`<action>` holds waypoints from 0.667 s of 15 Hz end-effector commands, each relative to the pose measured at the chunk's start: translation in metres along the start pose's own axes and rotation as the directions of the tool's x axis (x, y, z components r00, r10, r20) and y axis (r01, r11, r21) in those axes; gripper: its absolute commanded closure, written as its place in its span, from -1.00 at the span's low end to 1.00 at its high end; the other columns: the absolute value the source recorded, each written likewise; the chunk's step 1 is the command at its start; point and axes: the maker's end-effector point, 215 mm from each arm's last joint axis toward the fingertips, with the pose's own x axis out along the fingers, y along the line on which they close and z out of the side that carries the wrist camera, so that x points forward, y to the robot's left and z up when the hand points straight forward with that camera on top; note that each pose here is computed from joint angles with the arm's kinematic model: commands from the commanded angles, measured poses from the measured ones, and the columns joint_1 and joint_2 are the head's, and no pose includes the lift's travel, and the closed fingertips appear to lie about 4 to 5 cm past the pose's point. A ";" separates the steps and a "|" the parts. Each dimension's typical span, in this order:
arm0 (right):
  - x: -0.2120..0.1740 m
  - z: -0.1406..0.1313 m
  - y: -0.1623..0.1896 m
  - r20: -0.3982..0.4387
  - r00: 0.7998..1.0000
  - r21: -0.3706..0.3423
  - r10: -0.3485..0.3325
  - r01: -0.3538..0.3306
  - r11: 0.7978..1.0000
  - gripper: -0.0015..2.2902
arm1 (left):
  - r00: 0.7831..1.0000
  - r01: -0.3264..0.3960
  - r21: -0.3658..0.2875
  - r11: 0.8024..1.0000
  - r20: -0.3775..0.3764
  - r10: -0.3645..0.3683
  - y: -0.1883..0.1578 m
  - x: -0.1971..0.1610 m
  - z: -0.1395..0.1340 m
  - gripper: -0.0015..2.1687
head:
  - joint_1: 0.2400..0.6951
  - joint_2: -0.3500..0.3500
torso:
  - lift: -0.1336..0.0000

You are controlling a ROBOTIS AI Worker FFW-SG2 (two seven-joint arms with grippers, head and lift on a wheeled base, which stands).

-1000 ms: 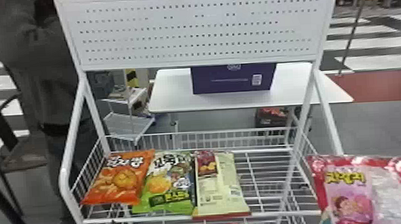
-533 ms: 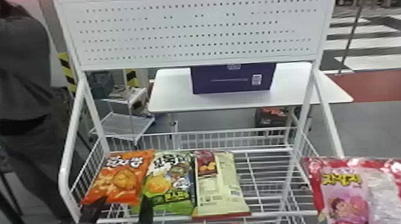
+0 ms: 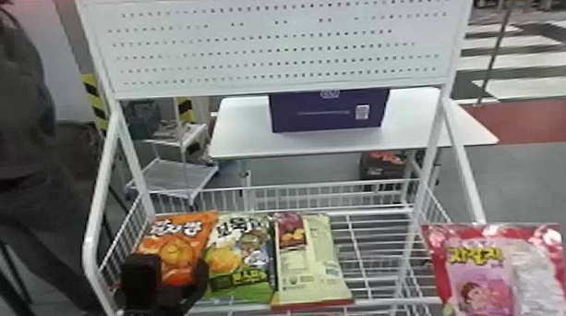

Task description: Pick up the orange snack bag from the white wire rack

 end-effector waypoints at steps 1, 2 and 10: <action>-0.001 -0.002 0.000 -0.004 1.000 -0.003 -0.001 0.001 1.000 0.96 | 0.999 -0.013 -0.018 1.000 -0.040 0.013 0.013 0.014 -0.008 -0.86 | 0.14 0.00 | 1.00; 0.000 -0.001 0.000 -0.002 1.000 -0.002 -0.002 0.002 1.000 0.96 | 0.999 -0.016 -0.019 1.000 -0.037 0.015 0.015 0.015 -0.006 -0.83 | 0.14 0.00 | 1.00; 0.001 -0.001 -0.002 0.001 1.000 -0.002 -0.004 0.004 1.000 0.96 | 0.997 -0.035 -0.031 0.999 -0.071 0.032 0.019 0.004 -0.026 0.91 | 0.14 0.00 | 1.00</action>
